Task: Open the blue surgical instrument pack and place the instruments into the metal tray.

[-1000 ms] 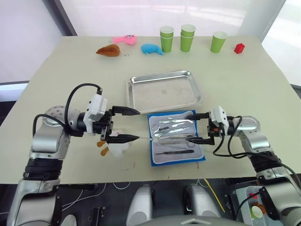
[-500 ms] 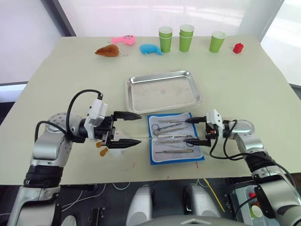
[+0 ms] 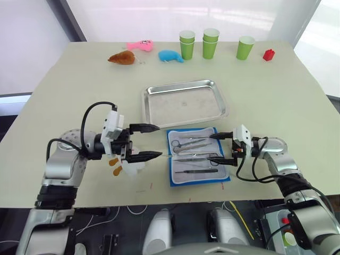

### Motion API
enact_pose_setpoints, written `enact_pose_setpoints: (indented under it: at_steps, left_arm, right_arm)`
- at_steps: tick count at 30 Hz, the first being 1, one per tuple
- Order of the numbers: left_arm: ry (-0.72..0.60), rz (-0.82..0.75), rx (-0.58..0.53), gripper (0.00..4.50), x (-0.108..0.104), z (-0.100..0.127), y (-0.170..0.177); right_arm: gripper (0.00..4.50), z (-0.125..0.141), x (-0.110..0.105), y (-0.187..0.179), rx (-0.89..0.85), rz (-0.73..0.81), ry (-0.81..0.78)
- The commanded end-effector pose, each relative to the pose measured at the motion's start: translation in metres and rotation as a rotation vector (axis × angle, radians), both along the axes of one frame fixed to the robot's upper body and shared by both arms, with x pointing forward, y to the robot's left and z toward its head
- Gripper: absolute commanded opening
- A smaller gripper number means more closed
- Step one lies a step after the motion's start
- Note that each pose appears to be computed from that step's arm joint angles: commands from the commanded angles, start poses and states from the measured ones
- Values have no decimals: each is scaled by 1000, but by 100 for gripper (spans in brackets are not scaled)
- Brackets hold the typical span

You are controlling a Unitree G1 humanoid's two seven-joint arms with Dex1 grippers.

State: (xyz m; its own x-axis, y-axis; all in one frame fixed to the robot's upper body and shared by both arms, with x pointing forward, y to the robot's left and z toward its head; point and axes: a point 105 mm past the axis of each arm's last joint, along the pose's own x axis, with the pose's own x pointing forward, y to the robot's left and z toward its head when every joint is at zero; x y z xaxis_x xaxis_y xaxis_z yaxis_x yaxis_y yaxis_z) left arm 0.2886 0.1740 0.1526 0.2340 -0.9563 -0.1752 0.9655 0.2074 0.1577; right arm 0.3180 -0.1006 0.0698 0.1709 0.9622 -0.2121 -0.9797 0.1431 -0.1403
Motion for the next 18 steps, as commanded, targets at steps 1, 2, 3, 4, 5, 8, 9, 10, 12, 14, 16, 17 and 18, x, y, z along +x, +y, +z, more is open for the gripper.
enact_pose_setpoints:
  at_steps: [1,2,3,4,5,8,9,10,12,14,16,17,18]
  left_arm:
    - [-72,18,42,445,12,-1,-3]
    - [-80,18,48,445,15,-2,-5]
    - [-85,16,54,445,18,-4,-6]
    - [-88,12,64,445,20,-6,-8]
    - [-92,7,69,445,23,-8,-10]
    - [-96,-3,77,445,33,-12,-19]
    - [-99,-5,77,445,39,-12,-24]
    - [-101,-11,80,445,43,-13,-28]
    - [-102,-22,90,445,50,-15,-34]
    - [-107,-41,109,445,54,-18,-38]
    - [-108,-65,111,445,57,-18,-43]
    - [-106,-80,111,445,58,-18,-46]
    - [-105,-97,117,445,58,-19,-48]
  right_arm:
    - [450,-33,-14,-3,-87,16,116]
    - [450,-33,-13,-3,-87,17,118]
    - [450,-33,-13,-2,-86,22,118]
    - [450,-33,-13,-1,-89,26,116]
    - [450,-34,-13,0,-93,30,112]
    - [450,-34,-13,1,-98,42,116]
    - [450,-35,-14,2,-101,56,122]
    - [450,-35,-15,3,-104,68,126]
    - [450,-37,-16,4,-118,81,128]
    - [450,-38,-16,4,-126,81,129]
    - [450,-38,-14,4,-126,76,128]
    - [450,-38,-14,4,-126,74,127]
    - [450,-38,-14,4,-126,73,126]
